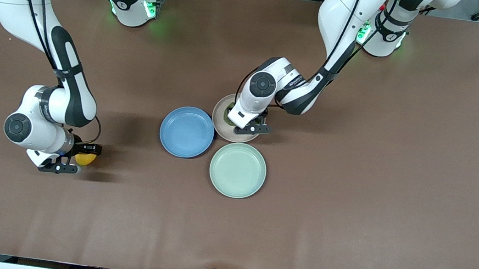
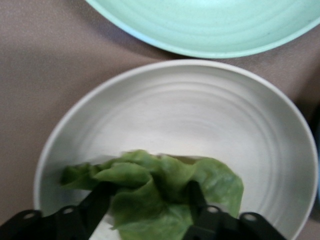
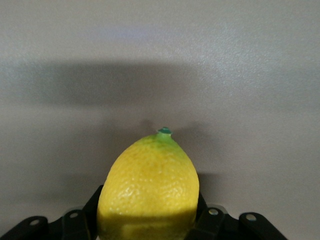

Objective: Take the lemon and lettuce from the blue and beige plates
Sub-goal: 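Carry the lemon away from the blue plate with the right gripper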

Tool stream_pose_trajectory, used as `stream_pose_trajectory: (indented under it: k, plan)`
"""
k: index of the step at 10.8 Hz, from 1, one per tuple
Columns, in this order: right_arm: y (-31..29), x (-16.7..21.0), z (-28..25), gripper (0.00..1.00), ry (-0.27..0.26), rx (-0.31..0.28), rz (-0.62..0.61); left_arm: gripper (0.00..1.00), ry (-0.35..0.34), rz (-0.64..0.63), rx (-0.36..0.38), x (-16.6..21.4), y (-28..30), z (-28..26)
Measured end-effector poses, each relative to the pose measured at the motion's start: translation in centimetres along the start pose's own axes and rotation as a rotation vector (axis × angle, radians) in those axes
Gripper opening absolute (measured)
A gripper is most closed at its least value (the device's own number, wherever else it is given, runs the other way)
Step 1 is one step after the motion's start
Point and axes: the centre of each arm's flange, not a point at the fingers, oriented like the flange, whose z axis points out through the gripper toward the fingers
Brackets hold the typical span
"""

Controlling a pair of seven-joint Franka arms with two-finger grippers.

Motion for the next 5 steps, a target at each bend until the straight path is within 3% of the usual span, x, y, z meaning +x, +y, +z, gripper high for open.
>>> stream_pose_trajectory:
  k: [1,3,5]
  plan:
    - [0.1,0.2,-0.3,0.8,0.007,0.003,0.005,0.53,0.002,-0.001,-0.002,0.1,0.1,-0.1]
    - [0.2,1.3,-2.7,1.0,0.049,0.003,0.002,0.48,0.004,-0.002,-0.007,0.2,0.2,-0.3]
    - [-1.0,2.4,-9.2,1.0,0.067,0.01,-0.018,0.47,0.008,-0.004,-0.011,0.4,0.3,-0.6]
